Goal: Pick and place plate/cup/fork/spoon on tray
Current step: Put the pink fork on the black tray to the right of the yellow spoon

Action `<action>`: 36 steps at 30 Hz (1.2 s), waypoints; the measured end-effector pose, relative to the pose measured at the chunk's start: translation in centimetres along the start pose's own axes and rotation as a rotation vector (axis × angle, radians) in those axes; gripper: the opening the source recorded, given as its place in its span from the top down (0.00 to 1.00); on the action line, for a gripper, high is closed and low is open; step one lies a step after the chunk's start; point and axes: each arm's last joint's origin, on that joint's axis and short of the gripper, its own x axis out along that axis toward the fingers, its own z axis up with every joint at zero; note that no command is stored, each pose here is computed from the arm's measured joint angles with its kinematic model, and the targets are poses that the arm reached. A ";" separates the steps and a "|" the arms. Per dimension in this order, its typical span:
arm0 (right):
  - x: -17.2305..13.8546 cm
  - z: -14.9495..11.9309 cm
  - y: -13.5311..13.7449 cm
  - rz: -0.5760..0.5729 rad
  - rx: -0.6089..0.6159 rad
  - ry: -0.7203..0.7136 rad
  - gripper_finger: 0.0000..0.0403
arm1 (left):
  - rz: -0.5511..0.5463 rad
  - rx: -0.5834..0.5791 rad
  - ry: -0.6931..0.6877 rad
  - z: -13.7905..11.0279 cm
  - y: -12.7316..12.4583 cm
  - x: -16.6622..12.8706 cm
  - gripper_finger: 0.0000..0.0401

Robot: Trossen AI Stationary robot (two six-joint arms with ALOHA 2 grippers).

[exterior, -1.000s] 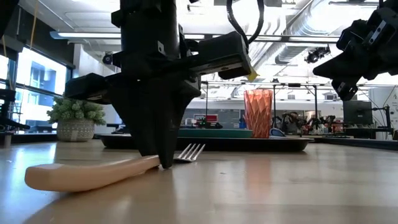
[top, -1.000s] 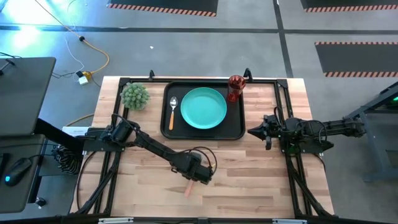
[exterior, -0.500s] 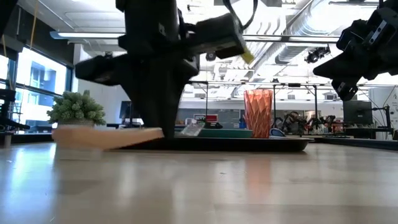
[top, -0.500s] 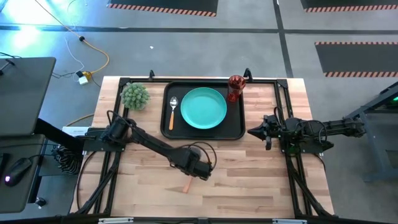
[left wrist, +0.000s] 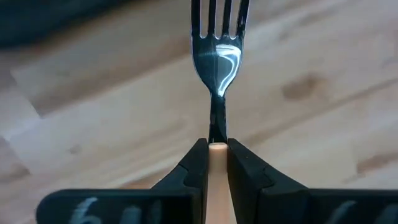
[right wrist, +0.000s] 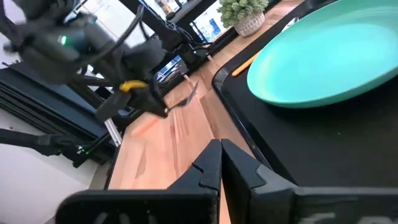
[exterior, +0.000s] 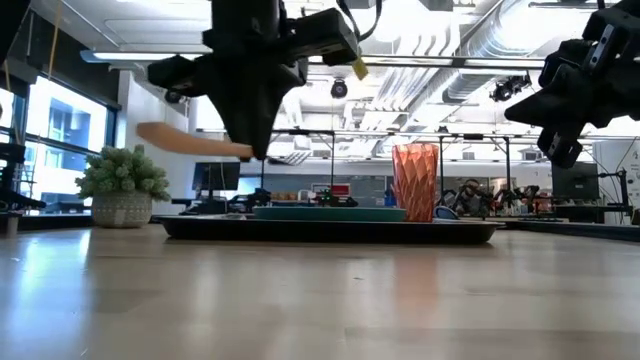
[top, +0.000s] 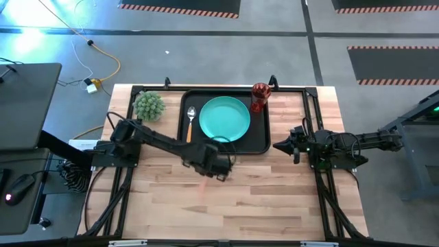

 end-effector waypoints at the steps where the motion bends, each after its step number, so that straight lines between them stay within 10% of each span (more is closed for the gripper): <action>1: 0.0 0.0 0.0 0.000 -0.002 0.000 1.00 | -0.004 -0.001 -0.008 0.5 0.2 -0.3 0.93; 19: 0.0 0.0 0.0 -0.001 -0.004 0.001 1.00 | -0.015 -0.202 -0.158 7.5 10.7 -3.9 0.93; 36: 0.0 0.0 0.0 -0.002 0.007 0.001 1.00 | -0.130 -0.314 -0.159 16.5 17.9 0.4 0.93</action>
